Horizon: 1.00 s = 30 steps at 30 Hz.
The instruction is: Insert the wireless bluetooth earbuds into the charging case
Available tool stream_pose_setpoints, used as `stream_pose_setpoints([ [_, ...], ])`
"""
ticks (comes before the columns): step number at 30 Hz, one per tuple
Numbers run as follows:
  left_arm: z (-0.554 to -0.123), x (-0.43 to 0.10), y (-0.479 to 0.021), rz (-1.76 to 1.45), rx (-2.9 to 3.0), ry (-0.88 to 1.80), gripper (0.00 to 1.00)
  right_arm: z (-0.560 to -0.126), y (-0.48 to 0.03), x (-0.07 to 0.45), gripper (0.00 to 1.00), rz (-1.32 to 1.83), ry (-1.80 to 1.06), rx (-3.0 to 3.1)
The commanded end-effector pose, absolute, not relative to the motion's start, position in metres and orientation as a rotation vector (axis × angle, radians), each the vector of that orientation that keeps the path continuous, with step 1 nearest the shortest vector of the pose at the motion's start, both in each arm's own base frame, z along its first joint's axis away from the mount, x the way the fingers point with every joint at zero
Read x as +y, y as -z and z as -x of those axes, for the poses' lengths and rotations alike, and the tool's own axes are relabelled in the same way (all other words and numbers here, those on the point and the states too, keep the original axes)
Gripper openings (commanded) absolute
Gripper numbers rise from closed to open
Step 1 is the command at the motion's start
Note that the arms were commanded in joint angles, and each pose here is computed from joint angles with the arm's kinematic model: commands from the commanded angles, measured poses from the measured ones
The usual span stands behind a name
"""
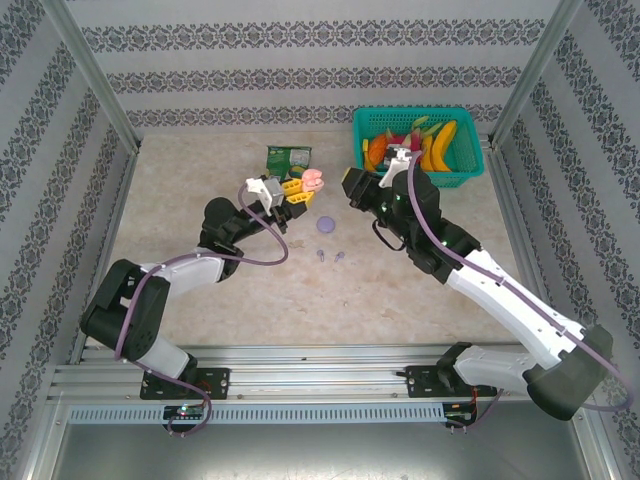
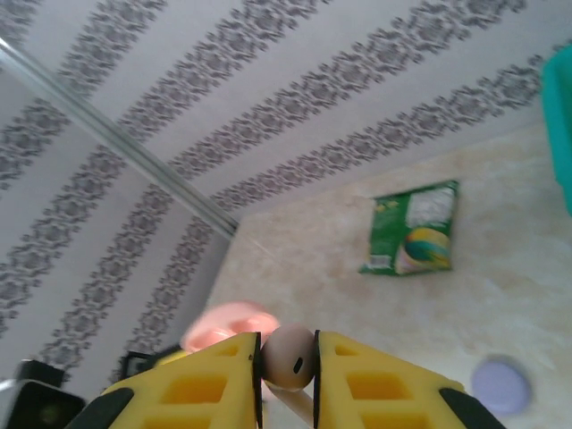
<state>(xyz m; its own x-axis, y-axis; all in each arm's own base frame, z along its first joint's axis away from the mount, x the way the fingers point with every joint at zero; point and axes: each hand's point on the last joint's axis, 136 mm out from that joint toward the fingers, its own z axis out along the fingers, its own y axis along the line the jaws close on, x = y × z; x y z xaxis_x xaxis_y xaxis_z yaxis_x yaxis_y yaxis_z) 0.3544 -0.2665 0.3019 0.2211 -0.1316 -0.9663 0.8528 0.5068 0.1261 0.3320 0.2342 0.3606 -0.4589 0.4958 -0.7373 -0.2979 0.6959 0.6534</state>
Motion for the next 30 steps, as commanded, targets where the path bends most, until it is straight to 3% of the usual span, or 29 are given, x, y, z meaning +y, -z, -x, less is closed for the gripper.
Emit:
stream_pose_setpoints([
  [1,-0.353,-0.279,-0.317,-0.777,1.095,0.826,0.00,-0.334,-0.400,0.249,0.21,-0.077,-1.038,1.685],
  [10,-0.365,-0.286,-0.332,-0.685,1.056,0.827,0.00,-0.337,-0.411,0.262,0.21,-0.056,-1.145,1.578],
  [30,-0.364,-0.286,-0.346,-0.641,1.016,0.841,0.00,-0.351,-0.381,0.269,0.20,-0.107,-1.171,1.582],
])
